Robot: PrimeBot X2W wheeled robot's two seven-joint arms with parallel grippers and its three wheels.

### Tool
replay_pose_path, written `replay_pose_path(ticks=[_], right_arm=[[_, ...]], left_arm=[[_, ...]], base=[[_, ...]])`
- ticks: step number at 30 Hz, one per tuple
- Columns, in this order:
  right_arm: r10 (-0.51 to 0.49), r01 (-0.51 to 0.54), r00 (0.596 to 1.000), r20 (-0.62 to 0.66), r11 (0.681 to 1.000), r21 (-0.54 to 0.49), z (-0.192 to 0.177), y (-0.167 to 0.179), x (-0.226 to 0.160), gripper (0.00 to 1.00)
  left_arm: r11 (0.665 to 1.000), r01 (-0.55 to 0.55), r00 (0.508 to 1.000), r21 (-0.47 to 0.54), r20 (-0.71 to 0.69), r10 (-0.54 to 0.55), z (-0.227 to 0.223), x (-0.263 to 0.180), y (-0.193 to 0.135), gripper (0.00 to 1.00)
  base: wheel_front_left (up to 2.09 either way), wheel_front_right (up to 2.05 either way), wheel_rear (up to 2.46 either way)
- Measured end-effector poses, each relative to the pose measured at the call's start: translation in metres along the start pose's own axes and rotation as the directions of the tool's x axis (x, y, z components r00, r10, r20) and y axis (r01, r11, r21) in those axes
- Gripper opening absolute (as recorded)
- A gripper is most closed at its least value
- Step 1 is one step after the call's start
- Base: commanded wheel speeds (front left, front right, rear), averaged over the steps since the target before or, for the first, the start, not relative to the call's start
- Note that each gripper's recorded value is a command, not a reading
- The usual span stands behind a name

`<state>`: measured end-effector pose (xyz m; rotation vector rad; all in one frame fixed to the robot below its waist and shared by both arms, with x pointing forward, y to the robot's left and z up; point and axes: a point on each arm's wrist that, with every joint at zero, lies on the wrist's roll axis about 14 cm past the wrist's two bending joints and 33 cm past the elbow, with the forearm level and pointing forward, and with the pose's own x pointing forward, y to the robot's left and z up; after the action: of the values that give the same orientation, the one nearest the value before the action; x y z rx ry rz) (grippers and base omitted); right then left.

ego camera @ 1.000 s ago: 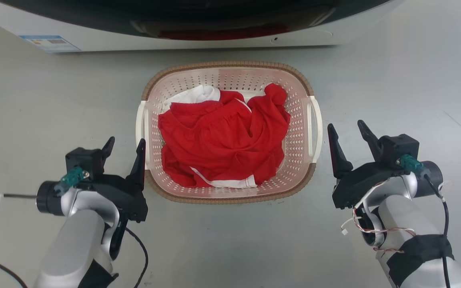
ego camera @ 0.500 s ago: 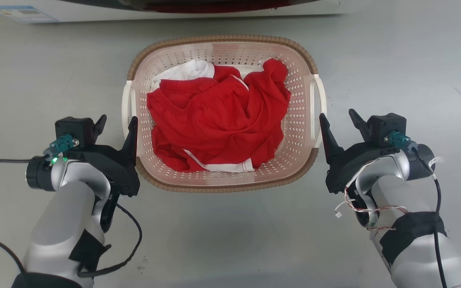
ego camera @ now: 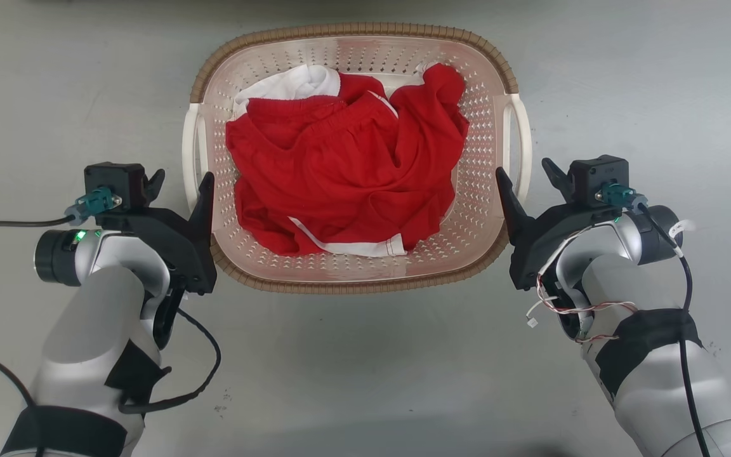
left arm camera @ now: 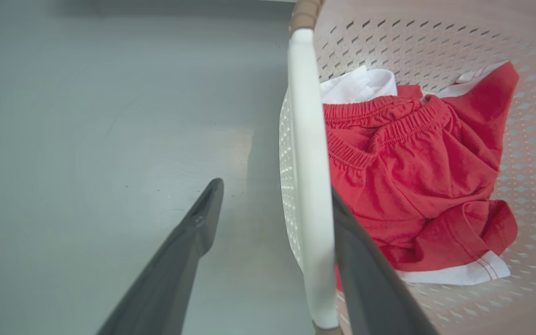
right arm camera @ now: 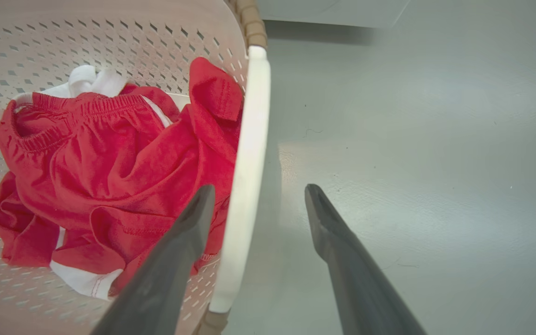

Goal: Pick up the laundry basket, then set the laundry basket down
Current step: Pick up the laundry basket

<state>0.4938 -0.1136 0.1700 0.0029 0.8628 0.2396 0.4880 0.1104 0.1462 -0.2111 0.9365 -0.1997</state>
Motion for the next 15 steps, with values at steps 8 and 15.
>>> replay_pose_path(ticks=[8,15], right_arm=[[0.008,-0.008,0.999,-0.033,1.000,-0.008,-0.008,0.000,0.006,0.85],[0.041,-0.041,0.998,-0.037,0.999,0.020,-0.009,0.013,0.011,0.00]], left_arm=[[1.000,0.001,1.000,0.001,-0.022,-0.001,-0.001,0.006,0.001,1.00],[1.000,0.021,0.999,-0.011,-0.035,-0.021,-0.004,0.010,-0.009,0.00]], base=[[0.00,0.00,0.00],[0.00,0.00,0.00]])
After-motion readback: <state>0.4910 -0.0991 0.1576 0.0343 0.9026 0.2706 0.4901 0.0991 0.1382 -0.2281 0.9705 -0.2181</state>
